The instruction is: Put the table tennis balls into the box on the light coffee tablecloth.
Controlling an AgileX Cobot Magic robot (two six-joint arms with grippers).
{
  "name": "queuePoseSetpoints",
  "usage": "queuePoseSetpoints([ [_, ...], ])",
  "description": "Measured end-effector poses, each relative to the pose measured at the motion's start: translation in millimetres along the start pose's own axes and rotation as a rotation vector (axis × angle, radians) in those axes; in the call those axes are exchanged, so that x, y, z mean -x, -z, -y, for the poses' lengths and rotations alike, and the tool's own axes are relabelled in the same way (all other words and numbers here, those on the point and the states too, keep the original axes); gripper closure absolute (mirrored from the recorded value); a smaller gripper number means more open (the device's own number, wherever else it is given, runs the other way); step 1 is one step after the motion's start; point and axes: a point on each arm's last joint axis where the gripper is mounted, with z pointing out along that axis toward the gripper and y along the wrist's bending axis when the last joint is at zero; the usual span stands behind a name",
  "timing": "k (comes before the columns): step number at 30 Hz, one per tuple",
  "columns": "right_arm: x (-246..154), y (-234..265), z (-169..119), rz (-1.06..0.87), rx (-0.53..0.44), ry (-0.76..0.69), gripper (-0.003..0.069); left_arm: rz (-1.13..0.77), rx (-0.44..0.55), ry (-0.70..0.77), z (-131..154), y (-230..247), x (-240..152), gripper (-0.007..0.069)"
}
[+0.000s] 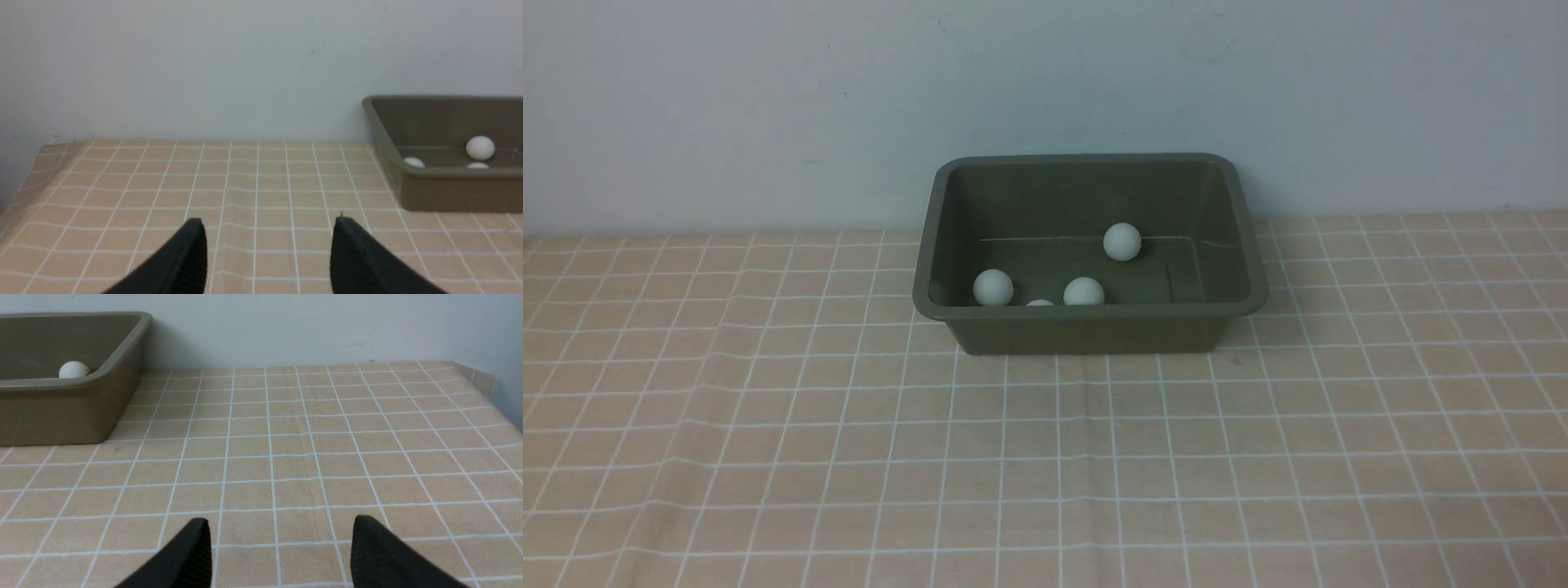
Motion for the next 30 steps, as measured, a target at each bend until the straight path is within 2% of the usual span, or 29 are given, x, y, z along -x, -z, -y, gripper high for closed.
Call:
queuePoseSetpoints([
  [8, 0, 0, 0, 0.0, 0.0, 0.0, 0.0237, -0.094, -0.002, -0.015, 0, -11, -26, 0.0249],
  [12, 0, 0, 0, 0.0, 0.0, 0.0, 0.0237, -0.117, 0.045, 0.015, -3, -16, -37, 0.0249],
  [15, 0, 0, 0, 0.0, 0.0, 0.0, 0.0237, -0.093, 0.072, 0.059, -4, -17, -37, 0.0249],
  [22, 0, 0, 0, 0.0, 0.0, 0.0, 0.0237, 0.037, 0.048, 0.098, -2, -18, -25, 0.0249],
  [30, 0, 0, 0, 0.0, 0.0, 0.0, 0.0237, 0.069, 0.04, 0.136, -1, -18, -22, 0.0251],
])
